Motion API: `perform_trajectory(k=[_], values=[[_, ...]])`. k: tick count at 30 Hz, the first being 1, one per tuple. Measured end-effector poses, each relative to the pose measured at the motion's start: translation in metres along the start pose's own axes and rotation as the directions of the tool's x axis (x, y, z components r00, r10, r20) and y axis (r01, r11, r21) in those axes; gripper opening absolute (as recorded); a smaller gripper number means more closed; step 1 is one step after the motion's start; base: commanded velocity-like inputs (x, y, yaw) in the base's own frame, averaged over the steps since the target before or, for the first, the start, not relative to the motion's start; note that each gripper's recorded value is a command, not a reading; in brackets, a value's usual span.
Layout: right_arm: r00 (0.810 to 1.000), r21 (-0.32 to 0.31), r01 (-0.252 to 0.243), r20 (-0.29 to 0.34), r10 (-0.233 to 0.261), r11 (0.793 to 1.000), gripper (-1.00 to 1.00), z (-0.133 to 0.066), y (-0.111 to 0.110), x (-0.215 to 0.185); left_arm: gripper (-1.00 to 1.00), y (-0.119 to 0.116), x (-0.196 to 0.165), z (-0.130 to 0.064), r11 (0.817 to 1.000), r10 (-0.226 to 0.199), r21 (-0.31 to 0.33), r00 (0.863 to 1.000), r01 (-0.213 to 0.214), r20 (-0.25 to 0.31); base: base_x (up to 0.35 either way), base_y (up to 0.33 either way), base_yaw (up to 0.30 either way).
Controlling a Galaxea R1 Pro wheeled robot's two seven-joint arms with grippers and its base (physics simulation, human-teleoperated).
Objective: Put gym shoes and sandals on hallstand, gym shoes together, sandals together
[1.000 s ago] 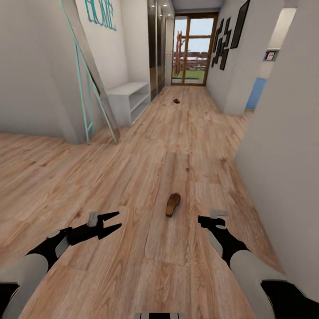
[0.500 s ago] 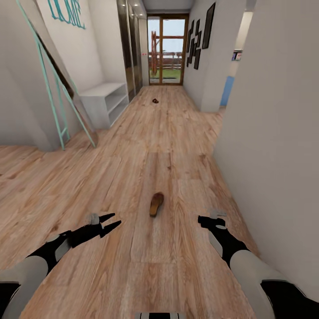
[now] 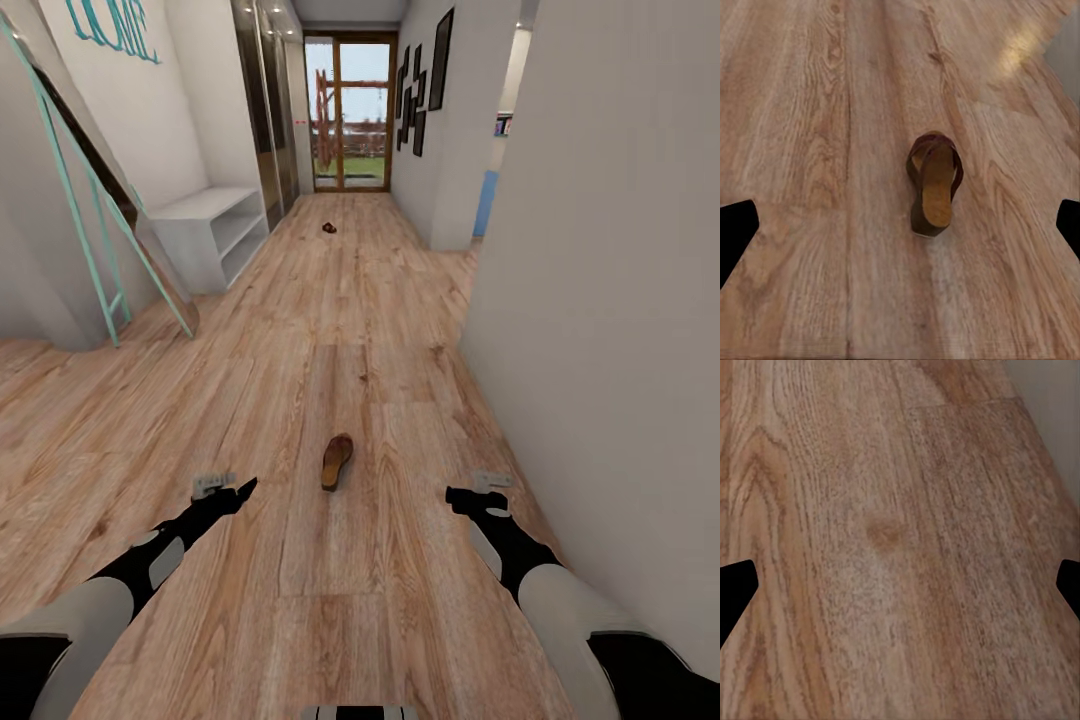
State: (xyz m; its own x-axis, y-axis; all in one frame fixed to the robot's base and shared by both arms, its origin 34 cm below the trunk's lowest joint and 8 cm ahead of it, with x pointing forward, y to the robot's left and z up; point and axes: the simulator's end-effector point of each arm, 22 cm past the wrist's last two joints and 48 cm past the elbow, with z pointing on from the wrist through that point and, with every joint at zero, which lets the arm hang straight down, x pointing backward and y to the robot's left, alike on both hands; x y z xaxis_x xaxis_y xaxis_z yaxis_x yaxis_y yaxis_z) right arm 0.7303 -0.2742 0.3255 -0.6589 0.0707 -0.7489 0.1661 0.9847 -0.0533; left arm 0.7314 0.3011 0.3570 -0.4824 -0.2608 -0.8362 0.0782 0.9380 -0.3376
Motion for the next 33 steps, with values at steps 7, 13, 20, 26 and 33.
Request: perform_trajectory(k=[7,13,20,26,33], values=[[1.000,0.000,0.002,0.001,-0.002,1.000,1.00,-0.0001,0.0002,-0.0003,1.00,0.0115,0.0004,0.0001,0.998,-0.001,-0.057,1.000,0.001,0.000,0.039,-0.005,-0.004],[1.000,0.001,0.002,0.001,-0.002,1.000,1.00,-0.0002,0.0001,-0.0004,1.00,0.0129,0.0004,0.0000,0.998,-0.001,-0.064,1.000,0.001,0.000,0.177,-0.139,0.009],[1.000,0.001,0.002,-0.001,-0.002,1.000,1.00,-0.0001,0.0002,0.0007,1.00,0.0131,0.0007,0.0000,0.998,-0.002,-0.066,1.000,0.002,0.000,0.246,-0.202,0.011],[1.000,-0.001,0.004,-0.004,-0.004,1.000,1.00,-0.0002,0.0011,0.0020,1.00,0.0131,0.0007,0.0000,0.998,-0.002,-0.066,1.000,0.002,0.000,0.304,-0.161,0.002],[1.000,0.000,0.006,-0.004,-0.006,1.000,1.00,-0.0003,0.0013,0.0018,1.00,0.0132,0.0006,0.0000,0.998,-0.001,-0.066,1.000,0.001,0.000,0.341,-0.037,0.000]])
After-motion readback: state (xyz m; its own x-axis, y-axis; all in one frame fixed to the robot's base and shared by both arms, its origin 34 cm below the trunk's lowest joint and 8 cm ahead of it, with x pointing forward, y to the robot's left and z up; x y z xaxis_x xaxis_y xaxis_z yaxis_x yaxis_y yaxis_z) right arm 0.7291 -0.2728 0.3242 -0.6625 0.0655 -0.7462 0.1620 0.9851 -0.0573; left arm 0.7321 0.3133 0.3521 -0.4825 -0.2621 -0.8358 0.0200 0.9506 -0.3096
